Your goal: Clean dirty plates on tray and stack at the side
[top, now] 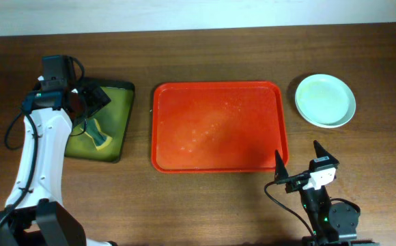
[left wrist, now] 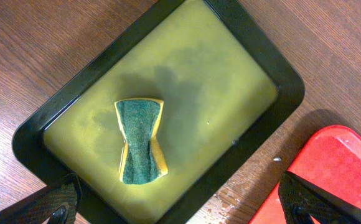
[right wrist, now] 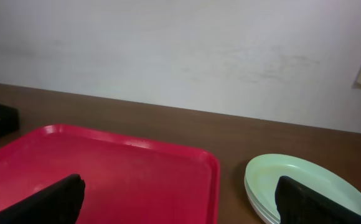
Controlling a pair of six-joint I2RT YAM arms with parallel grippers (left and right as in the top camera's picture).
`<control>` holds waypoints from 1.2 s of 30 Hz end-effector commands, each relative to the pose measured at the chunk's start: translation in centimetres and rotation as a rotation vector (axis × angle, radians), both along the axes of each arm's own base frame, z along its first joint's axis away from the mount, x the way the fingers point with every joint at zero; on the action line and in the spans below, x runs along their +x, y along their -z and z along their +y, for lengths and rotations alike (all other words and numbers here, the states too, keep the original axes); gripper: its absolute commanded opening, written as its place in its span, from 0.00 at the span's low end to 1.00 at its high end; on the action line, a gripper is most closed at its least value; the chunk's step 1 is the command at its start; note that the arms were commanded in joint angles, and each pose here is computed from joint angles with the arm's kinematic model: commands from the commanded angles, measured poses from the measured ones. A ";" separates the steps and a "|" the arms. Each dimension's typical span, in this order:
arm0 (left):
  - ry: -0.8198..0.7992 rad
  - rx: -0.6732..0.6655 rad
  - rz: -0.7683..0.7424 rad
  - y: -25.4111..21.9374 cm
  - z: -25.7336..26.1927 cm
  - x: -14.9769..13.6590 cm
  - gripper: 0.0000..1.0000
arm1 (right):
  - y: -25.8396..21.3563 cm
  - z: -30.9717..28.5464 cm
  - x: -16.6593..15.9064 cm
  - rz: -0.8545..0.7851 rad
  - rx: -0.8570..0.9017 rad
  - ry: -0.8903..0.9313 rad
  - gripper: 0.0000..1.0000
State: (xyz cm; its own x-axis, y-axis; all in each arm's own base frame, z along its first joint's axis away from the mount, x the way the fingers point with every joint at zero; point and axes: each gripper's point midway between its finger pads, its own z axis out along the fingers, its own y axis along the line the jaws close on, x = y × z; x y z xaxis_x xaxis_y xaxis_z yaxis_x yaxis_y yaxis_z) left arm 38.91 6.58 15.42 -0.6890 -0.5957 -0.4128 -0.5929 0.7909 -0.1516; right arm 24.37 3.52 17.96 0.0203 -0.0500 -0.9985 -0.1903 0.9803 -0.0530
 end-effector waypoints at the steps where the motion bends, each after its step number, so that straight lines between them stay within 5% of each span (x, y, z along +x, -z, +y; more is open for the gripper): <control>1: 0.005 0.003 -0.007 -0.3 0.1 0.1 0.99 | 2.3 -1.0 0.1 0.087 0.021 0.062 0.98; 19: 0.005 0.011 -0.070 -2.7 0.1 -0.3 1.00 | 2.2 -1.0 0.1 0.084 0.022 0.061 0.98; 21: -0.002 0.040 -0.195 -7.4 0.1 -1.5 0.99 | 2.2 -1.0 0.1 0.084 0.022 0.061 0.98; 24: -0.029 0.115 -0.314 -12.4 0.3 -8.0 0.99 | 2.2 -1.0 0.1 0.084 0.022 0.061 0.98; 27: 0.152 0.224 -0.523 -11.2 -1.2 -11.4 0.99 | 2.2 -1.0 0.1 0.084 0.022 0.061 0.98; 30: 0.121 0.304 -0.893 -12.5 -1.8 -15.8 0.99 | 2.2 -1.0 0.1 0.084 0.022 0.061 0.98; 36: 0.127 0.304 -0.924 -5.6 -2.1 -16.9 1.00 | 2.2 -1.0 0.1 0.084 0.022 0.061 0.98</control>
